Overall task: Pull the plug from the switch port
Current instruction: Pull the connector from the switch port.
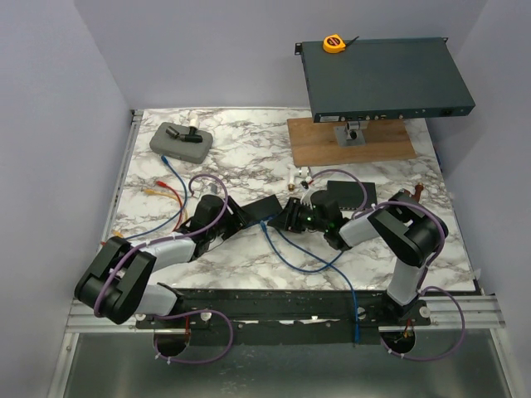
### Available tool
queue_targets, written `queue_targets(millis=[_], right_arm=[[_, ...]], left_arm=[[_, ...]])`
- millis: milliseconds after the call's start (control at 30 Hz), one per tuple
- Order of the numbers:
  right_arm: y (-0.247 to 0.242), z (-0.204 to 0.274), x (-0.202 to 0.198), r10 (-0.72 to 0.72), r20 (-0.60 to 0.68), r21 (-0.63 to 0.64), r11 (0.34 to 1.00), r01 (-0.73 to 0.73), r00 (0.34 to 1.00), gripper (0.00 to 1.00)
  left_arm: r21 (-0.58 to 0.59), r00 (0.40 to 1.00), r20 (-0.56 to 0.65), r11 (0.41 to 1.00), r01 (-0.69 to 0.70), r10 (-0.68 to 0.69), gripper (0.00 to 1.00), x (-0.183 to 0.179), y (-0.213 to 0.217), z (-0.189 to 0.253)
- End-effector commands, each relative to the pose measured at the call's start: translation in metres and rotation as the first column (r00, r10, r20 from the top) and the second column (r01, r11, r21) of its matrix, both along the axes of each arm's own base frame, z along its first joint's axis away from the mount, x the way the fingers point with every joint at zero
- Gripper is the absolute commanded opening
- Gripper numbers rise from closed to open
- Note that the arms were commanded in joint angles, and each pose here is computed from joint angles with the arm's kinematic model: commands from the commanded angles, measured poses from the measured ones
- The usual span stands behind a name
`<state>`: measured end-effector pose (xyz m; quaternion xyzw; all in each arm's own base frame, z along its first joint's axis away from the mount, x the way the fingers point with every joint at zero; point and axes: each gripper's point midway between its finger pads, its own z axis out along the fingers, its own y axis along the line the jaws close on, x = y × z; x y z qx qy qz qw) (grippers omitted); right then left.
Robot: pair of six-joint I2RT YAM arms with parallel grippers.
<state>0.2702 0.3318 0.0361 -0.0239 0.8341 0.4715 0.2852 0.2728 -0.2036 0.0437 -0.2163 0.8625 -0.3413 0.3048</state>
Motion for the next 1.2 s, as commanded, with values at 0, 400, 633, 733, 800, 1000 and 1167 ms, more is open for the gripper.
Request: queue_targets(millis=[0, 400, 633, 733, 800, 1000, 1167], right_arm=[[-0.005, 0.000, 0.009, -0.038, 0.013, -0.021, 0.999, 0.038, 0.999, 0.45], [-0.023, -0.012, 0.026, -0.141, -0.001, -0.071, 0.988, 0.140, 0.990, 0.51], [-0.011, -0.012, 0.025, -0.078, -0.006, -0.037, 0.996, 0.077, 0.997, 0.42], [-0.011, -0.014, 0.024, -0.078, -0.013, -0.035, 0.996, 0.078, 0.997, 0.39], [-0.011, -0.014, 0.025, -0.079, -0.015, -0.034, 0.996, 0.079, 0.997, 0.37], [-0.008, -0.017, 0.026, -0.087, -0.046, -0.020, 0.996, 0.086, 0.995, 0.34], [-0.005, -0.018, 0.026, -0.097, -0.078, 0.007, 0.995, 0.097, 0.992, 0.34]], left_arm=[[-0.010, 1.000, -0.017, 1.000, 0.018, -0.018, 0.60, 0.000, -0.007, 0.001], [0.002, 1.000, -0.024, 1.000, 0.019, -0.019, 0.59, -0.001, -0.006, -0.001], [0.004, 0.999, -0.025, 1.000, 0.022, -0.022, 0.59, -0.001, -0.006, -0.001], [0.004, 0.999, -0.026, 1.000, 0.023, -0.023, 0.59, -0.001, -0.006, -0.001], [0.004, 0.999, -0.026, 1.000, 0.024, -0.024, 0.59, -0.002, -0.006, -0.001], [0.003, 0.999, -0.027, 1.000, 0.027, -0.027, 0.59, -0.001, -0.007, -0.002], [0.003, 0.999, -0.030, 1.000, 0.030, -0.029, 0.59, -0.003, -0.007, -0.004]])
